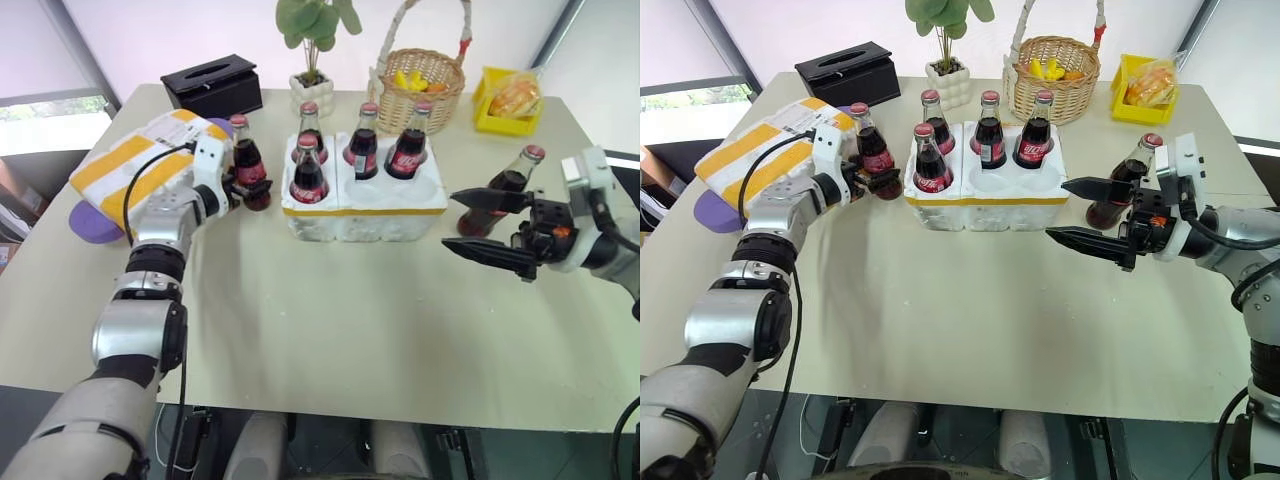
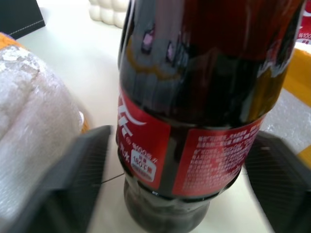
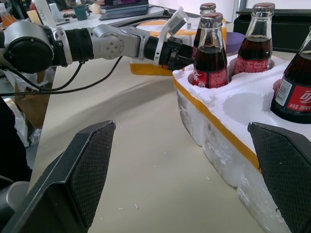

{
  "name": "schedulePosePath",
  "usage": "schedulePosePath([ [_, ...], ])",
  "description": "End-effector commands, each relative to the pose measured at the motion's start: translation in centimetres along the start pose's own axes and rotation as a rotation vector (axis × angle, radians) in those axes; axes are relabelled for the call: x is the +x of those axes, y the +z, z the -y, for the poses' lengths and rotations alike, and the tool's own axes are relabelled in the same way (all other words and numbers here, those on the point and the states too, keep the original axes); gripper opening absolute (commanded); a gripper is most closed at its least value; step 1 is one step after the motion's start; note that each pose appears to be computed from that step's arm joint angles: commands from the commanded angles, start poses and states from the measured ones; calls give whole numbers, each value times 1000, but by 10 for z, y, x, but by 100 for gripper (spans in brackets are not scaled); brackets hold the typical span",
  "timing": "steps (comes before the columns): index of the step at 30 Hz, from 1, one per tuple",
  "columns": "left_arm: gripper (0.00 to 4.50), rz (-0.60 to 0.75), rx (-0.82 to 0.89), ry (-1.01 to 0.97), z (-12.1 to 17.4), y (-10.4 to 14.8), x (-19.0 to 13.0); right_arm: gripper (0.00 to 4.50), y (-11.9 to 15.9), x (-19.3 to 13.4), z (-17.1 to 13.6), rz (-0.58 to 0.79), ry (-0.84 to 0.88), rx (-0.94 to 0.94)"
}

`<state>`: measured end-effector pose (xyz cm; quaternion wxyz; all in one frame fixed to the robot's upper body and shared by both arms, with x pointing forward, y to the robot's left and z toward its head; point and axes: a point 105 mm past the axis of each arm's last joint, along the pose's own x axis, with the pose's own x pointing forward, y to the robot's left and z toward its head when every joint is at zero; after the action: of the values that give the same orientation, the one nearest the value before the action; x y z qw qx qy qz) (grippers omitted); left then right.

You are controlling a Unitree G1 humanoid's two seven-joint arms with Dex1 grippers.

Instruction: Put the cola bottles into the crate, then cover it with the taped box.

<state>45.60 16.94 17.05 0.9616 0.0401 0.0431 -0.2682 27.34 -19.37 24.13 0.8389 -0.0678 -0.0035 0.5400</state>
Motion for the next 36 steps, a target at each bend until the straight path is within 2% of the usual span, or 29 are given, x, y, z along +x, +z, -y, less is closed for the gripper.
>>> schedulePosePath([
  [1, 275, 84, 45, -6, -3, 33, -1, 450, 9, 2, -6, 24, 15, -43],
  [8, 275, 74, 70, 0, -12, 34, -13, 450, 8, 3, -5, 27, 16, -35],
  [15, 275, 107, 123, -92, -3, 57, -47, 450, 11, 5, -4, 27, 21, -39],
  [20, 275, 95, 161, -345, 42, 78, -104, 450, 10, 3, -3, 20, 21, -38],
  [24, 275, 67, 164, -508, 78, 90, -125, 450, 8, 5, -1, 17, 27, -34],
  [30, 275, 68, 181, -701, 122, 101, -125, 450, 8, 10, -2, 21, 40, -33],
  [36, 275, 137, 184, -715, 154, 112, -85, 450, 8, 8, -4, 21, 39, -31],
])
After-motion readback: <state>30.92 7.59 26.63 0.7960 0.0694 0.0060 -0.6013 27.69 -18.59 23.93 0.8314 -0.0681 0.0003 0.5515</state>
